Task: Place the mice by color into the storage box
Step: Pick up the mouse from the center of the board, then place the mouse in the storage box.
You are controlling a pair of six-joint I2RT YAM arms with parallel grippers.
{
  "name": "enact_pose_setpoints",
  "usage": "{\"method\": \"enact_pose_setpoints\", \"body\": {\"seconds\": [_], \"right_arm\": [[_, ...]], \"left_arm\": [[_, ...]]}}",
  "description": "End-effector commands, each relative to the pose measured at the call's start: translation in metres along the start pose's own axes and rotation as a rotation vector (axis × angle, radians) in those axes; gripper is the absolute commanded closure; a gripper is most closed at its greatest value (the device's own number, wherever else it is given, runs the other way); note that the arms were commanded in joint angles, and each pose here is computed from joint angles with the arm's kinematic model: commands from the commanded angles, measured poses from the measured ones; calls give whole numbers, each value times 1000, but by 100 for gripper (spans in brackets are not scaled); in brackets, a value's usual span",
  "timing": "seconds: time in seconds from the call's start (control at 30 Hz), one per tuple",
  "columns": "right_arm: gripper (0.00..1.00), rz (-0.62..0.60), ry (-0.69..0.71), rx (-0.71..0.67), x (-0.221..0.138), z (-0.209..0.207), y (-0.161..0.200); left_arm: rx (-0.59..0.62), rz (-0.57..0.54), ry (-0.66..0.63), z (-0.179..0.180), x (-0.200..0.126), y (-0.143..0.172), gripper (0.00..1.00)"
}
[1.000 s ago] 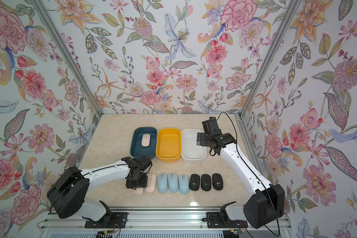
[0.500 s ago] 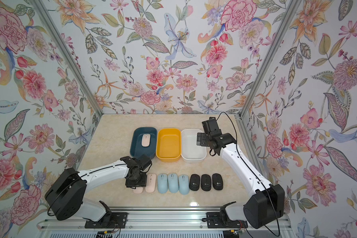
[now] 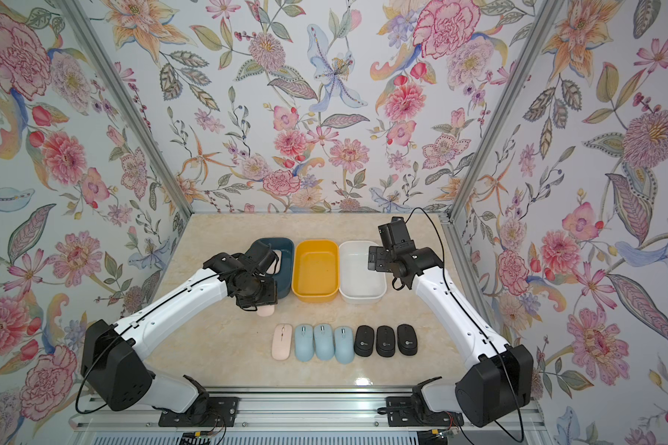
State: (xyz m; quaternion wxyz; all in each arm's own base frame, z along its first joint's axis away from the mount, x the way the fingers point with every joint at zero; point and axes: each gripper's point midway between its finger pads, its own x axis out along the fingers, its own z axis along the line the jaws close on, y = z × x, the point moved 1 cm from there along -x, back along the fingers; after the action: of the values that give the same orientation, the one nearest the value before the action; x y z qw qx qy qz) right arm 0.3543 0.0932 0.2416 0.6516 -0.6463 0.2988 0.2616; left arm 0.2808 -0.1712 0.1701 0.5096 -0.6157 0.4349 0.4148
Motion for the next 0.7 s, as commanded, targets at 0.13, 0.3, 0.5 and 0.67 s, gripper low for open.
{"method": "enact_pose_setpoints", "body": {"seconds": [0.13, 0.3, 0.5, 0.67], "right_arm": [[1, -53, 18, -13, -9, 0, -20], [1, -56, 17, -14, -11, -2, -19], [1, -54, 20, -17, -16, -6, -16], [1, -46, 32, -26, -17, -9, -11]], "left_arm": [[93, 15, -87, 3, 8, -56, 41], [106, 13, -92, -4, 26, -91, 40], [107, 36, -102, -4, 57, -120, 40], [102, 74, -114, 2, 85, -131, 40]]}}
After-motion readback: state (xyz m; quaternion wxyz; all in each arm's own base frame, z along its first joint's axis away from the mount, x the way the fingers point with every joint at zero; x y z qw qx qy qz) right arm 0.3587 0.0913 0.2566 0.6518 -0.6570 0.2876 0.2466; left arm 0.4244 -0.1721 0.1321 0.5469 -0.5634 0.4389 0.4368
